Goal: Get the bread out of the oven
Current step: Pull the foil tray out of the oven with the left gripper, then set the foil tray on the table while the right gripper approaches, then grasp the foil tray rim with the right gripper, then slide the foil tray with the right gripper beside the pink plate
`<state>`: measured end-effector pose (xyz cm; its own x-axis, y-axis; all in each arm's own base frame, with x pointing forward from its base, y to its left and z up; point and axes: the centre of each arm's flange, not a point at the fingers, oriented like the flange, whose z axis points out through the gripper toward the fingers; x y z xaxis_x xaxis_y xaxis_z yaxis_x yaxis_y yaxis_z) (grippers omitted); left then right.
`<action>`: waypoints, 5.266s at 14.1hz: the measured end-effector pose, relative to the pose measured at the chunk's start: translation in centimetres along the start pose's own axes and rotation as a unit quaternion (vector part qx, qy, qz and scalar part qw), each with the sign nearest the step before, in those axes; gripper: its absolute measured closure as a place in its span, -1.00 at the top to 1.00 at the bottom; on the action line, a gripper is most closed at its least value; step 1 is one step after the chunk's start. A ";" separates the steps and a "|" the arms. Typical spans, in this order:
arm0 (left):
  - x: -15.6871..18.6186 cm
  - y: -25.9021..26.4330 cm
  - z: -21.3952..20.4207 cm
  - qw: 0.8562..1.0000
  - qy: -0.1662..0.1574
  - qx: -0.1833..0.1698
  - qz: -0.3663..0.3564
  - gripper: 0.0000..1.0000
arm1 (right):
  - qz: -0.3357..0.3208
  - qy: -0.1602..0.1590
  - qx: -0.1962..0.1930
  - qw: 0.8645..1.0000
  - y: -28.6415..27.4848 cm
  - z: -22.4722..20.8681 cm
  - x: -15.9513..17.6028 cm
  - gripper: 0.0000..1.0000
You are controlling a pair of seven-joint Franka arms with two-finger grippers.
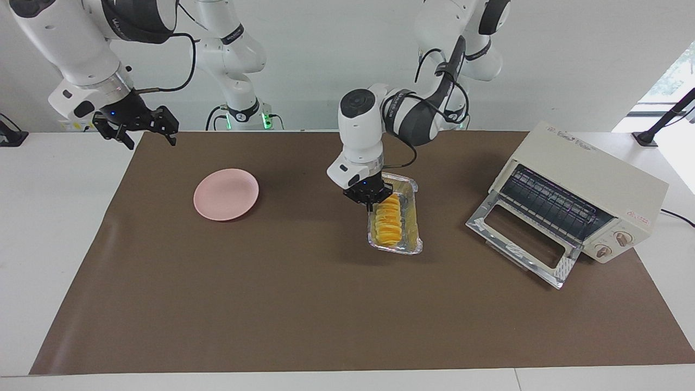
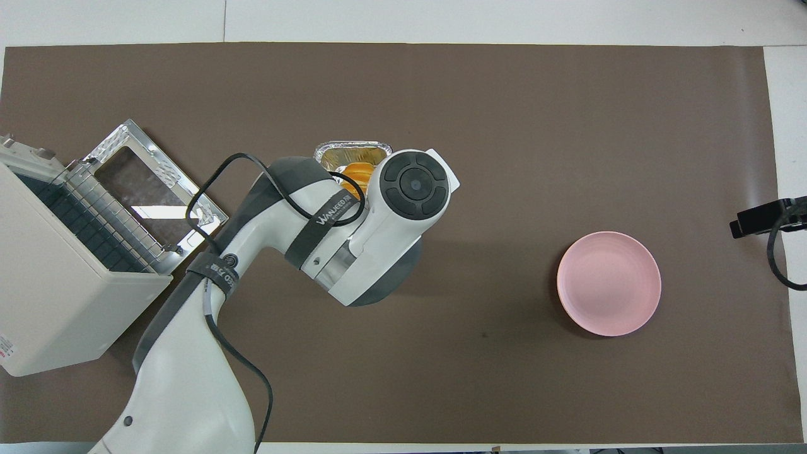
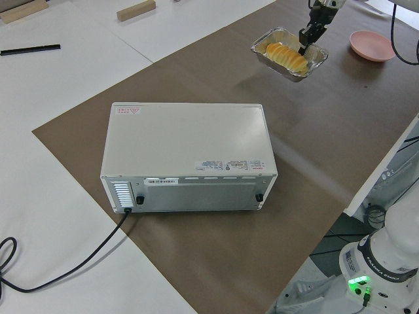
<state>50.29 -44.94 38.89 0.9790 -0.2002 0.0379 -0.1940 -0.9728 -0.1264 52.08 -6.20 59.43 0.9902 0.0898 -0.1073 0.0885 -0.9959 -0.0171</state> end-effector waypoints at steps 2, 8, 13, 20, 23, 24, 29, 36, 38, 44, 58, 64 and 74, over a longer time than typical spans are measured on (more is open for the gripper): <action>-0.5 1.7 1.6 1.000 -0.004 -0.003 -0.013 -0.96 | 0.000 -0.002 0.000 1.000 0.0 0.0 0.0 1.00; -0.8 2.9 2.8 0.998 -0.011 -0.019 -0.067 -0.83 | 0.006 -0.002 0.001 1.000 0.7 0.0 -0.2 1.00; 0.6 1.4 1.8 0.995 0.000 -0.023 -0.092 0.22 | 0.005 -0.006 0.002 1.000 0.5 0.2 -0.2 1.00; 4.2 -20.6 -11.1 0.978 0.007 -0.025 -0.206 1.00 | 0.040 0.010 -0.010 0.999 -8.4 2.2 1.6 1.00; 2.1 -31.9 -15.1 0.982 -0.022 -0.031 -0.184 1.00 | 0.061 0.026 -0.012 0.998 -13.7 4.1 2.5 1.00; 0.9 -34.7 -16.1 0.983 -0.039 -0.030 -0.178 1.00 | 0.071 0.030 -0.012 0.997 -15.2 5.0 3.0 1.00; -4.4 -38.5 -18.2 0.984 -0.095 -0.025 -0.148 1.00 | 0.113 0.034 -0.013 0.993 -24.4 12.0 6.4 1.00; -6.1 -41.1 -18.3 0.981 -0.098 -0.060 -0.157 1.00 | 0.147 0.034 -0.012 0.988 -34.2 19.5 9.0 1.00; -6.1 -41.3 -18.1 0.981 -0.100 -0.063 -0.155 1.00 | 0.148 0.031 -0.015 0.988 -38.3 21.4 9.1 1.00; -5.3 -40.5 -16.4 0.980 -0.118 -0.061 -0.147 1.00 | 0.133 0.031 -0.017 0.990 -41.5 24.6 10.1 1.00; -5.8 -41.4 -18.0 0.985 -0.114 -0.066 -0.115 1.00 | 0.044 0.079 0.006 0.996 -41.7 26.6 11.1 -0.14; -5.8 -41.4 -18.0 0.985 -0.115 -0.066 -0.115 1.00 | 0.027 0.089 0.012 0.996 -41.7 27.2 11.0 -0.97; -5.8 -41.4 -18.0 0.984 -0.115 -0.066 -0.115 1.00 | 0.035 0.046 0.014 0.998 -28.7 19.1 16.6 -0.97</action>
<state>51.51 -5.59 61.75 0.9832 0.0436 -0.1770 0.0426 -0.9990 -0.0098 63.87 23.99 39.14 0.9997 0.0185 -0.0182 0.0177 -0.9990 -0.0415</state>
